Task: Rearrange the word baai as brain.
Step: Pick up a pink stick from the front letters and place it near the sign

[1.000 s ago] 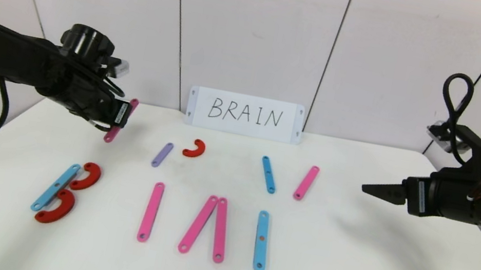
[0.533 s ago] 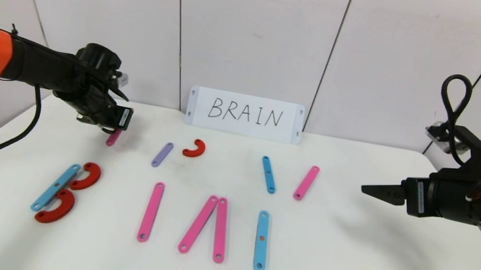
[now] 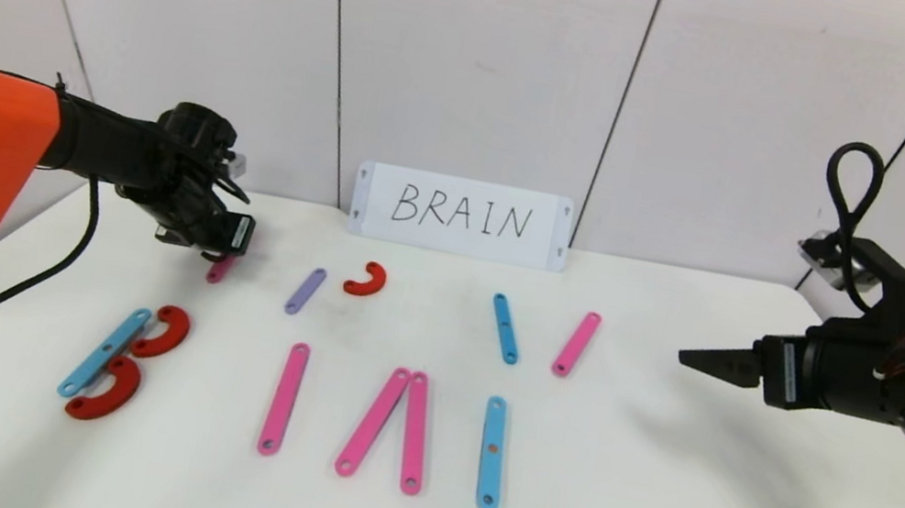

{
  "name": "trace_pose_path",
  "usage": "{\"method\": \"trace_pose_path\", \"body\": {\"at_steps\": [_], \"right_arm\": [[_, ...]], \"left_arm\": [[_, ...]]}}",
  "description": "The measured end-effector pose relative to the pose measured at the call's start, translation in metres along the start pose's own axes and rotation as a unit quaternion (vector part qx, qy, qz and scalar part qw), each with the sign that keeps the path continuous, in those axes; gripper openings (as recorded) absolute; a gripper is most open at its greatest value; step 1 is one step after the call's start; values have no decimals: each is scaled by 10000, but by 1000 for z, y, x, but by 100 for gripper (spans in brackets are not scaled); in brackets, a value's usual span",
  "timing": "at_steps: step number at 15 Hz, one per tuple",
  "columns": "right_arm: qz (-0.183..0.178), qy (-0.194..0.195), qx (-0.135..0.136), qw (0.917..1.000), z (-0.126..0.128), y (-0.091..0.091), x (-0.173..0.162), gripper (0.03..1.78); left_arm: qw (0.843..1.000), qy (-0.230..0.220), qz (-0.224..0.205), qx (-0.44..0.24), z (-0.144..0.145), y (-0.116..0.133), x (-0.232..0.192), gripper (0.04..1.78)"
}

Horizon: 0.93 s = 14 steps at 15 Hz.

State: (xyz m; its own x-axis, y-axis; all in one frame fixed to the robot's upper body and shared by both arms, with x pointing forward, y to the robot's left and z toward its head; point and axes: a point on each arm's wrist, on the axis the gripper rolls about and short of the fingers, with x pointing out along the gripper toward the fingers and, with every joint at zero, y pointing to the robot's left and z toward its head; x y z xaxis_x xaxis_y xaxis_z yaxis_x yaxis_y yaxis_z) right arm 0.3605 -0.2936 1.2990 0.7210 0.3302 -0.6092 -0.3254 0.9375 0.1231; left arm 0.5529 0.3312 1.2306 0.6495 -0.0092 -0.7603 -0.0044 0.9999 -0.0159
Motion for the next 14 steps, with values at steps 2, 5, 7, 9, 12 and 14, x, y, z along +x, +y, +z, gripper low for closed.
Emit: {"method": "trace_pose_path", "body": {"at_steps": [2, 5, 7, 9, 12, 14], "right_arm": [[0, 9, 2, 10000, -1, 0, 0, 174], [0, 17, 3, 10000, -1, 0, 0, 174], [-2, 22, 5, 10000, -1, 0, 0, 174], [-1, 15, 4, 10000, -1, 0, 0, 174], [-1, 16, 5, 10000, -1, 0, 0, 174], [1, 24, 4, 10000, -2, 0, -1, 174]], "left_arm": [[10000, 3, 1, -6, 0, 0, 1, 50], [10000, -1, 10, -16, 0, 1, 1, 95], [10000, -19, 18, -30, 1, 3, 0, 130], [10000, -52, 25, -32, 2, 3, -4, 154], [9999, -90, 42, -51, 5, 2, -20, 173], [9999, -3, 17, -100, 6, -1, -40, 174]]}}
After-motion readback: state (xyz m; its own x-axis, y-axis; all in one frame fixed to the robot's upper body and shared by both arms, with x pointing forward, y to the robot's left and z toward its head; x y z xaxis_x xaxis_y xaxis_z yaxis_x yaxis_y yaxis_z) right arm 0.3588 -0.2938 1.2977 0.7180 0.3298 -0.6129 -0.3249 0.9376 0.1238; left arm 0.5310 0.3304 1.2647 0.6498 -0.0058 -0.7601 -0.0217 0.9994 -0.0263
